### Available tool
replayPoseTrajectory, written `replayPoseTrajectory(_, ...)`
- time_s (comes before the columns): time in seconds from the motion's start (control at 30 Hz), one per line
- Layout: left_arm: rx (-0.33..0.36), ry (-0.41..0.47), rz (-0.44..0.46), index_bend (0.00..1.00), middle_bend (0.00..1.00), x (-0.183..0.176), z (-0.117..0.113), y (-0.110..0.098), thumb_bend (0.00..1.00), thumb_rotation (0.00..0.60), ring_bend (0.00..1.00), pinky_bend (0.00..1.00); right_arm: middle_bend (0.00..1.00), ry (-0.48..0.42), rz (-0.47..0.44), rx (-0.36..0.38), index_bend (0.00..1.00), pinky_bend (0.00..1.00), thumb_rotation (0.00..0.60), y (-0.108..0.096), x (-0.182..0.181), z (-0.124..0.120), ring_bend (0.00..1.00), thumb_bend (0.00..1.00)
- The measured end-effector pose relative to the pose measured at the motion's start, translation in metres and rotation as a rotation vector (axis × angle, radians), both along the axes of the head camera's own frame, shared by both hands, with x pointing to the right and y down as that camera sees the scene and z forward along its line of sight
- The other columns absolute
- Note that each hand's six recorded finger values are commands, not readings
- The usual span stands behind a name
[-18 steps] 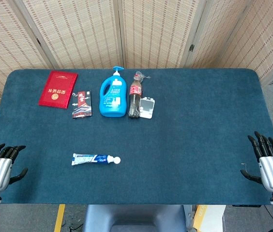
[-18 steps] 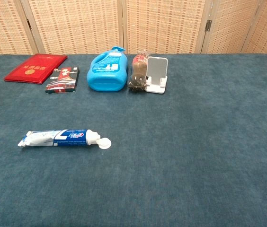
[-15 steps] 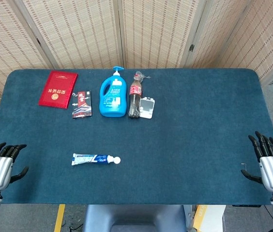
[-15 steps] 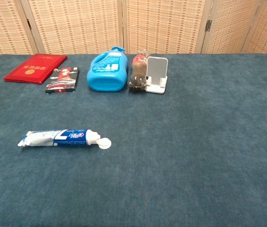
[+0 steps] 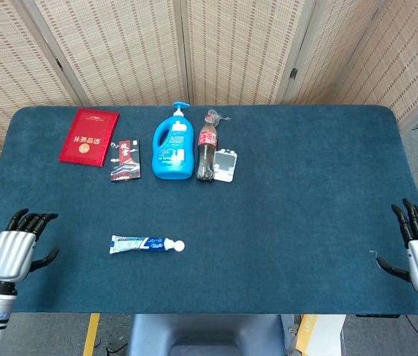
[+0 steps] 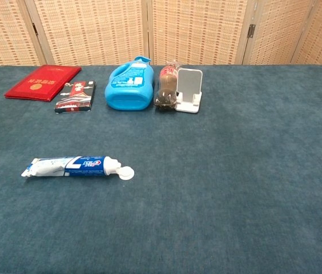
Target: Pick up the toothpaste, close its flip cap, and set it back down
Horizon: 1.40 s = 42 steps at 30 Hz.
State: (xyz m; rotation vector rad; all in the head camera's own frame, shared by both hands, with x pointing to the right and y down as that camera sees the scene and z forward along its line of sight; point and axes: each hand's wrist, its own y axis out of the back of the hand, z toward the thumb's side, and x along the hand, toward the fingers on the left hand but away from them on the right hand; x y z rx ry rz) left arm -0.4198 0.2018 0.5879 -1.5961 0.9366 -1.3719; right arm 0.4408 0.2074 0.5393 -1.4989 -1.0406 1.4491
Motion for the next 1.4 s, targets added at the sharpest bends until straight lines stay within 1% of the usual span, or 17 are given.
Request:
replayPoseTrajectory(0.07, -0.003, 0.015, 0.015, 0.27, 0.32, 0.006, 0.001, -0.003, 0.27, 0.6, 0.28, 0.19, 0.0, 0.001, -0.003, 0.005, 0.0, 0.0, 0.6, -0.001, 0.0, -0.001, 0.0, 0.0)
replayPoseTrajectory(0.23, -0.035, 0.085, 0.124, 0.26, 0.32, 0.046, 0.01, -0.015, 0.27, 0.6, 0.28, 0.18, 0.0, 0.001, -0.004, 0.015, 0.0, 0.0, 0.6, -0.003, 0.001, -0.005, 0.0, 0.0)
replayPoseTrajectory(0.37, -0.068, 0.121, 0.192, 0.21, 0.32, 0.073, 0.021, -0.018, 0.26, 0.6, 0.27, 0.18, 0.0, -0.001, 0.0, 0.014, 0.0, 0.0, 0.6, -0.003, 0.002, -0.005, 0.0, 0.0)
replayPoseTrajectory(0.57, -0.104, 0.124, 0.285, 0.19, 0.3, 0.107, 0.039, -0.018, 0.26, 0.6, 0.26, 0.18, 0.0, 0.0, 0.008, 0.017, 0.0, 0.0, 0.6, -0.003, 0.005, -0.006, 0.0, 0.0)
replayPoseTrajectory(0.7, -0.137, 0.091, 0.321, 0.18, 0.29, 0.121, 0.053, -0.017, 0.26, 0.6, 0.24, 0.17, 0.0, -0.001, 0.013, 0.016, 0.0, 0.0, 0.6, -0.002, 0.007, -0.006, 0.0, 0.0)
replayPoseTrajectory(0.83, -0.172, 0.073, 0.333, 0.2, 0.29, 0.132, 0.068, -0.013, 0.26, 0.6, 0.25, 0.18, 0.0, -0.003, 0.016, 0.014, 0.0, 0.0, 0.6, -0.001, 0.007, -0.006, 0.0, 0.0)
replayPoseTrajectory(1.03, -0.201, 0.037, 0.345, 0.28, 0.29, 0.141, 0.089, -0.007, 0.26, 0.6, 0.28, 0.18, 0.0, -0.005, 0.018, 0.011, 0.0, 0.0, 0.6, -0.001, 0.008, -0.005, 0.0, 0.0)
replayPoseTrajectory(1.3, -0.256, 0.003, 0.347, 0.32, 0.34, 0.146, 0.111, -0.001, 0.26, 0.6, 0.32, 0.19, 0.0, -0.007, 0.025, 0.009, 0.0, 0.0, 0.6, -0.001, 0.01, -0.004, 0.0, 0.0)
replayPoseTrajectory(1.4, -0.262, 0.004, 0.344, 0.32, 0.35, 0.149, 0.115, 0.0, 0.27, 0.6, 0.33, 0.19, 0.0, -0.008, 0.027, 0.008, 0.0, 0.0, 0.6, -0.001, 0.011, -0.004, 0.0, 0.0)
